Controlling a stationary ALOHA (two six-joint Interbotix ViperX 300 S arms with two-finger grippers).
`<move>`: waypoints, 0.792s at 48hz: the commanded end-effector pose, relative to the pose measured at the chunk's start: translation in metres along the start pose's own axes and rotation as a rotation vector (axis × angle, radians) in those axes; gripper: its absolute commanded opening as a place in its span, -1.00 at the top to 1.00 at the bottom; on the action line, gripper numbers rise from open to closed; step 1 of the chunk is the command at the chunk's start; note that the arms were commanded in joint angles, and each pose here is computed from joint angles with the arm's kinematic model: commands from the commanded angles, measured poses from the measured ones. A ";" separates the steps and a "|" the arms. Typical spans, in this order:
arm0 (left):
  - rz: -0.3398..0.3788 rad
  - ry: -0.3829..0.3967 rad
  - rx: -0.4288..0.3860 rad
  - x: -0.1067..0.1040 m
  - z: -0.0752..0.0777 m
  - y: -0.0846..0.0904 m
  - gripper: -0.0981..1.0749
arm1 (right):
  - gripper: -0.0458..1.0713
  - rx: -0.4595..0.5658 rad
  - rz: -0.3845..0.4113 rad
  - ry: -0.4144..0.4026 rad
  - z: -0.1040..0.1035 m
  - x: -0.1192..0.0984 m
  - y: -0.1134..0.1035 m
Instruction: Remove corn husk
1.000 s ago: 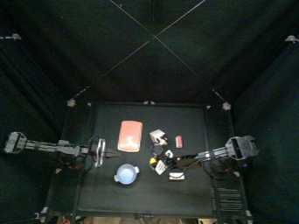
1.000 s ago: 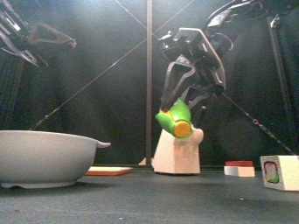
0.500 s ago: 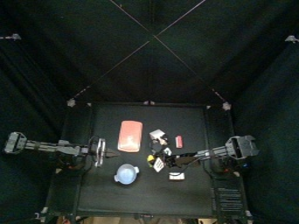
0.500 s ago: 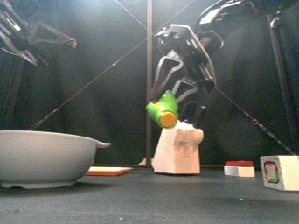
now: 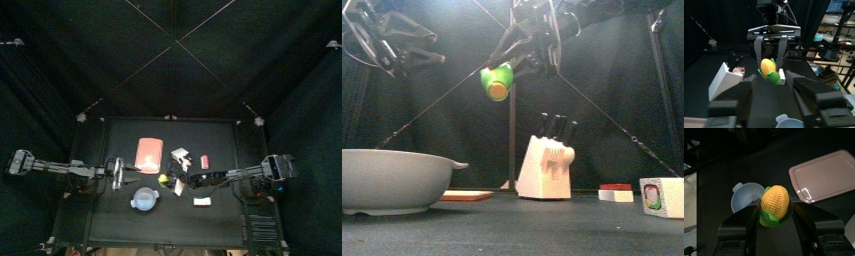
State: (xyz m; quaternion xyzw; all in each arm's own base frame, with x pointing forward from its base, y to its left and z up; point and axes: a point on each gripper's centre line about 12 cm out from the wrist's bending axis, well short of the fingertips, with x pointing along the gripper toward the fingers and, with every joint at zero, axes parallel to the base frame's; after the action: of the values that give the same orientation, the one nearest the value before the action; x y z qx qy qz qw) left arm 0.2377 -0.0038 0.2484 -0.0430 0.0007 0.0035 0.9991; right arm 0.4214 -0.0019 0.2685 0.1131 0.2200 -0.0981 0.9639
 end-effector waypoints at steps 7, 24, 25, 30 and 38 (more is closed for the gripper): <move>0.003 0.029 0.006 0.020 -0.003 -0.001 -0.90 | -0.34 -0.023 0.001 -0.094 0.032 -0.013 -0.009; 0.019 0.058 -0.021 0.053 -0.031 -0.003 -0.90 | -0.33 -0.073 0.046 -0.078 0.021 -0.011 -0.001; 0.022 0.056 -0.022 0.056 -0.032 -0.003 -0.90 | -0.33 -0.077 0.045 -0.075 0.020 -0.011 -0.001; 0.044 0.031 -0.045 0.073 -0.029 -0.001 -0.90 | -0.33 -0.079 0.043 -0.067 0.016 -0.010 -0.002; 0.095 0.025 -0.124 0.090 -0.029 -0.002 -0.90 | -0.33 -0.078 0.035 -0.063 0.014 -0.013 -0.005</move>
State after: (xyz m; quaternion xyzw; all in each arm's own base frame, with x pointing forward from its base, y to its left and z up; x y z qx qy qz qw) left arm 0.3166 -0.0066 0.2105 -0.0854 0.0326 0.0398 0.9950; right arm 0.4199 -0.0074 0.2643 0.0735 0.2167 -0.0780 0.9703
